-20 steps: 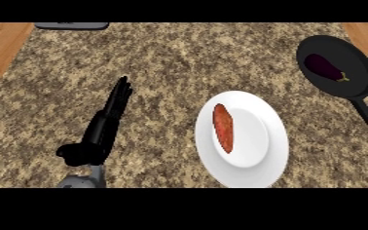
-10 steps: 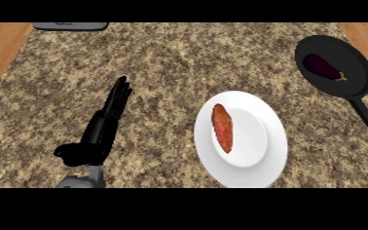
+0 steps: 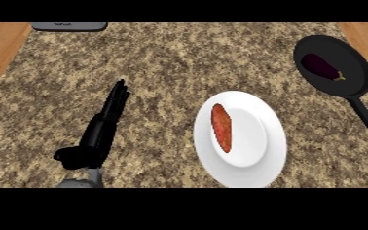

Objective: Pick the eggplant from the plate and place it in the pan

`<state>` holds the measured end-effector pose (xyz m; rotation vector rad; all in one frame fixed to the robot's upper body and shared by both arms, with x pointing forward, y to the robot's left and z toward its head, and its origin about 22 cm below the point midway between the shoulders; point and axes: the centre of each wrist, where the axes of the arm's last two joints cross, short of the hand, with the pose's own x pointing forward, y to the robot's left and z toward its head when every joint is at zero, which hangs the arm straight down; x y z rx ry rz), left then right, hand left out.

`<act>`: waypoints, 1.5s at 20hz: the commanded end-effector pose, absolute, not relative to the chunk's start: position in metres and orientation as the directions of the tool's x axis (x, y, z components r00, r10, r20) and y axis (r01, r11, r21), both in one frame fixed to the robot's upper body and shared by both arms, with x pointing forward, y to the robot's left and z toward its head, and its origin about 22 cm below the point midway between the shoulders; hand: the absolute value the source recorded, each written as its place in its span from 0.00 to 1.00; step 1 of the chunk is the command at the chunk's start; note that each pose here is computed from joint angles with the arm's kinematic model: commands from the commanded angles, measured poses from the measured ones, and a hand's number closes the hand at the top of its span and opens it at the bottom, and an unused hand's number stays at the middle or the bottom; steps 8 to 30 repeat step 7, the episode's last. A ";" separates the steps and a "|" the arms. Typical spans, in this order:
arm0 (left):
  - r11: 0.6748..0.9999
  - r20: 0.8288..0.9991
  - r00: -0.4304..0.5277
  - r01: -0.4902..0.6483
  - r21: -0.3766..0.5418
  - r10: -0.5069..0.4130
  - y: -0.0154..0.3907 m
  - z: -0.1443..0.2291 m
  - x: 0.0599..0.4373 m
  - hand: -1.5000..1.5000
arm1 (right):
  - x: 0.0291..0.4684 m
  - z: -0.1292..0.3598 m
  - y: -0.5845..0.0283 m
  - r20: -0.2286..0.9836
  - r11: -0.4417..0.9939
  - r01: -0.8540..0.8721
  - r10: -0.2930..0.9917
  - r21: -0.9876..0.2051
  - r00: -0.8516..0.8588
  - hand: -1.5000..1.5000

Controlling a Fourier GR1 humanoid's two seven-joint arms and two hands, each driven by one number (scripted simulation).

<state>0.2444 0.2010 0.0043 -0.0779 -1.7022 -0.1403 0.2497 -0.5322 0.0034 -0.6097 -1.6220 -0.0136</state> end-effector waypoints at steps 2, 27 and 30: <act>0.990 0.992 -0.125 0.138 0.043 -0.026 0.202 0.000 0.238 0.50 | 0.254 -0.010 -0.518 0.914 0.849 0.374 0.406 -0.373 -0.009 0.00; 0.987 0.989 -0.148 0.156 0.039 -0.015 0.200 0.020 0.245 0.50 | 0.267 0.015 -0.527 0.868 0.781 0.435 0.496 -0.447 0.001 0.00; 0.987 0.989 -0.148 0.156 0.039 -0.015 0.200 0.020 0.245 0.50 | 0.267 0.015 -0.527 0.868 0.781 0.435 0.496 -0.447 0.001 0.00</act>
